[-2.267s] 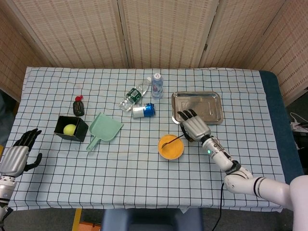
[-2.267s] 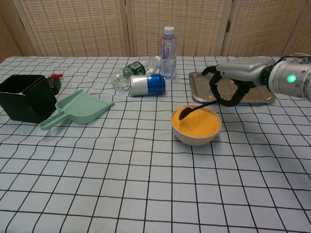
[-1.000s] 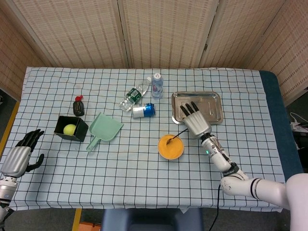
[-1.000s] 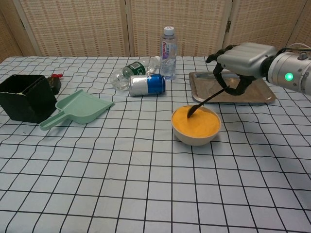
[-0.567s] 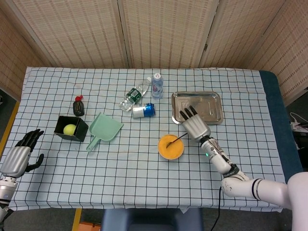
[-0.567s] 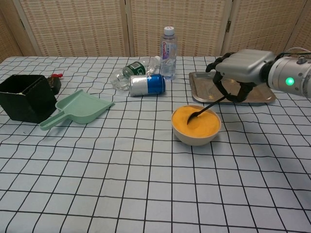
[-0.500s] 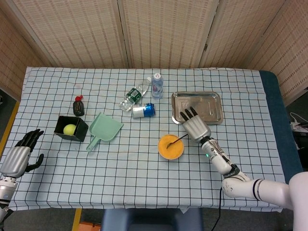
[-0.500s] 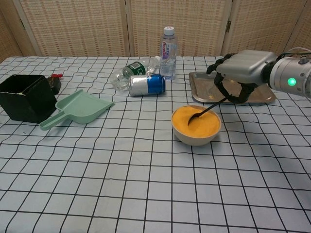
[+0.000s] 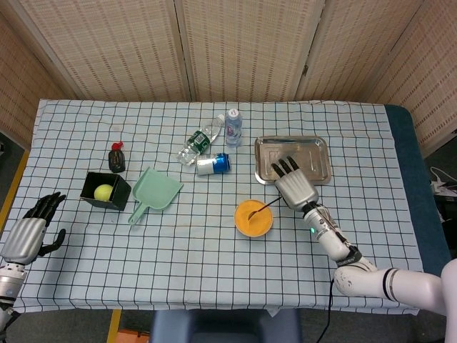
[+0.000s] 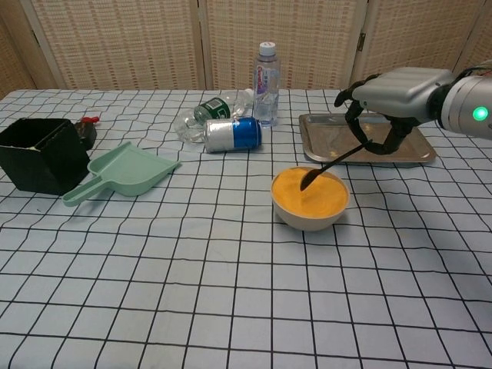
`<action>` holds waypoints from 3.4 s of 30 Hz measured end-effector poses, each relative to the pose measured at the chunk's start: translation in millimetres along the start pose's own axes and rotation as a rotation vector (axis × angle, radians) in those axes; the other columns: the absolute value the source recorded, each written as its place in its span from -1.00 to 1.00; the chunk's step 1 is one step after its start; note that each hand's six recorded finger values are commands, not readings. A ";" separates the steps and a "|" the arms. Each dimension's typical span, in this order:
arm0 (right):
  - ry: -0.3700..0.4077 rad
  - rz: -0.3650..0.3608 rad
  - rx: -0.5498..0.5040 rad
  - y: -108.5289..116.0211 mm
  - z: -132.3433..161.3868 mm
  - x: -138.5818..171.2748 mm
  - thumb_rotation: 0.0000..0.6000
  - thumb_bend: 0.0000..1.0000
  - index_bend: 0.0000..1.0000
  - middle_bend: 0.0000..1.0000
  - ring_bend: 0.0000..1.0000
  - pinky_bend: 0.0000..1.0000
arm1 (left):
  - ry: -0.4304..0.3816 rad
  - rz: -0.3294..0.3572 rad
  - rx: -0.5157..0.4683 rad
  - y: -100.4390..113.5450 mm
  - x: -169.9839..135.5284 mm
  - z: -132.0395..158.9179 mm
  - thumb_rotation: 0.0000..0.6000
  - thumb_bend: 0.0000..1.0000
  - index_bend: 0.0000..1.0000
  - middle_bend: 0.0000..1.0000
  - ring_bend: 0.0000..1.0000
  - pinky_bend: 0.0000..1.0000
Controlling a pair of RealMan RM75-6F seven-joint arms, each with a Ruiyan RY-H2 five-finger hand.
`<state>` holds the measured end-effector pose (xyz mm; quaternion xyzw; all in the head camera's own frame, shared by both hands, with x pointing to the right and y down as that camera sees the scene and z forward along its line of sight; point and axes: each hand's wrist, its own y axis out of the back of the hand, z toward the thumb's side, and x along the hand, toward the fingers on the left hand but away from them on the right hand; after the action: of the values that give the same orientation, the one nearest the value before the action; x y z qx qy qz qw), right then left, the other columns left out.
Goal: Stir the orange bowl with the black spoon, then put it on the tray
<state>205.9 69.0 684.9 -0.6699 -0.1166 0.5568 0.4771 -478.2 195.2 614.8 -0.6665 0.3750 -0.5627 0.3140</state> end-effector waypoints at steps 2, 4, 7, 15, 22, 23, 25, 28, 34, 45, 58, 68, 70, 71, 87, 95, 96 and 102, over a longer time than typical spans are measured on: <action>-0.007 -0.021 0.002 -0.2 0.2 -2.9 1.00 0.90 0.95 -0.81 -1.00 -1.00 | 0.002 0.000 0.000 0.1 0.2 -0.5 1.00 -0.03 -1.00 -1.00 -1.00 -0.58; -0.012 -0.035 0.003 -1.5 1.1 -6.0 1.00 0.90 0.95 -0.81 -1.00 -1.00 | 0.004 0.000 0.000 0.2 0.7 -0.8 1.00 -0.03 -1.00 -1.00 -1.00 -0.58; -0.016 -0.052 0.003 -4.2 4.2 -12.1 1.00 0.90 0.95 -0.81 -1.00 -1.00 | 0.007 -0.001 0.000 0.4 1.0 -1.9 1.00 -0.03 -1.00 -1.00 -1.00 -0.58; -0.014 -0.072 0.031 -11.2 13.3 -23.7 1.00 0.90 0.95 -0.80 -1.00 -1.00 | 0.009 0.000 -0.005 1.0 1.2 -2.8 1.00 -0.03 -1.00 -1.00 -1.00 -0.58; -0.005 -0.052 0.091 -17.9 16.8 -25.4 1.00 0.90 1.00 -0.77 -1.00 -1.00 | 0.006 0.003 -0.006 1.9 0.5 -2.6 1.00 -0.03 -1.00 -1.00 -1.00 -0.58; -0.003 -0.047 0.096 -18.6 17.2 -24.6 1.00 0.90 1.00 -0.77 -1.00 -1.00 | 0.005 0.004 -0.006 2.0 0.3 -2.5 1.00 -0.03 -1.00 -1.00 -1.00 -0.58; 0.000 -0.037 0.105 -19.7 17.4 -22.9 1.00 0.90 1.00 -0.77 -1.00 -1.00 | 0.005 0.004 -0.006 2.1 0.0 -2.4 1.00 -0.03 -1.00 -1.00 -1.00 -0.58; 0.003 -0.023 0.112 -21.0 16.9 -20.7 1.00 0.90 1.00 -0.77 -1.00 -1.00 | 0.004 0.005 -0.006 2.1 -0.1 -2.2 1.00 -0.03 -1.00 -1.00 -1.00 -0.58; 0.013 -0.002 0.095 -19.1 16.7 -12.2 1.00 0.90 1.00 -0.77 -1.00 -1.00 | 0.000 0.012 -0.005 3.6 -1.1 -1.4 1.00 -0.03 -1.00 -1.00 -1.00 -0.58; 0.010 0.032 0.034 -10.0 5.6 5.6 1.00 0.90 1.00 -0.77 -1.00 -1.00 | -0.004 0.008 0.003 1.3 -1.2 1.1 1.00 -0.03 -1.00 -1.00 -1.00 -0.58; 0.000 -0.056 0.006 -5.6 -1.9 16.0 1.00 0.90 1.00 -0.76 -1.00 -1.00 | 0.002 0.009 0.004 1.8 -1.0 0.1 1.00 -0.03 -1.00 -1.00 -1.00 -0.58; 0.011 -0.018 0.030 -20.4 -3.5 27.0 1.00 0.90 1.00 -0.76 -1.00 -1.00 | -0.006 -0.002 0.011 -2.1 -0.8 3.1 1.00 -0.03 -1.00 -1.00 -1.00 -0.58; 0.008 -0.020 0.036 -21.7 -2.7 25.4 1.00 0.90 1.00 -0.75 -1.00 -1.00 | -0.006 -0.003 0.011 -2.1 -0.6 2.9 1.00 -0.03 -1.00 -1.00 -1.00 -0.58; 0.006 -0.023 0.040 -22.3 -1.9 24.1 1.00 0.90 1.00 -0.75 -1.00 -1.00 | -0.006 -0.003 0.011 -2.1 -0.6 3.0 1.00 -0.03 -1.00 -1.00 -1.00 -0.58; -0.035 -0.050 0.098 -27.5 15.7 4.3 1.00 0.90 1.00 -0.74 -1.00 -1.00 | -0.003 -0.002 0.004 -0.3 -1.4 0.7 1.00 -0.03 -1.00 -1.00 -1.00 -0.58; -0.078 -0.052 0.104 -27.4 20.6 -4.9 1.00 0.90 1.00 -0.74 -1.00 -1.00 | -0.001 -0.002 -0.002 0.9 -1.3 -0.9 1.00 -0.03 -1.00 -1.00 -1.00 -0.58; -0.080 -0.052 0.104 -27.4 21.0 -5.8 1.00 0.90 1.00 -0.74 -1.00 -1.00 | 0.000 -0.002 -0.003 1.0 -1.2 -1.1 1.00 -0.03 -1.00 -1.00 -1.00 -0.58; -0.095 -0.069 0.086 -25.5 20.7 -9.6 1.00 0.90 1.00 -0.73 -1.00 -1.00 | 0.001 0.000 -0.005 1.9 -1.0 -2.0 1.00 -0.03 -1.00 -1.00 -1.00 -0.58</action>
<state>194.3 86.2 712.1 -0.6170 -0.1380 0.5760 0.5182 -480.5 195.0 613.0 -0.6668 0.3766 -0.5621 0.3123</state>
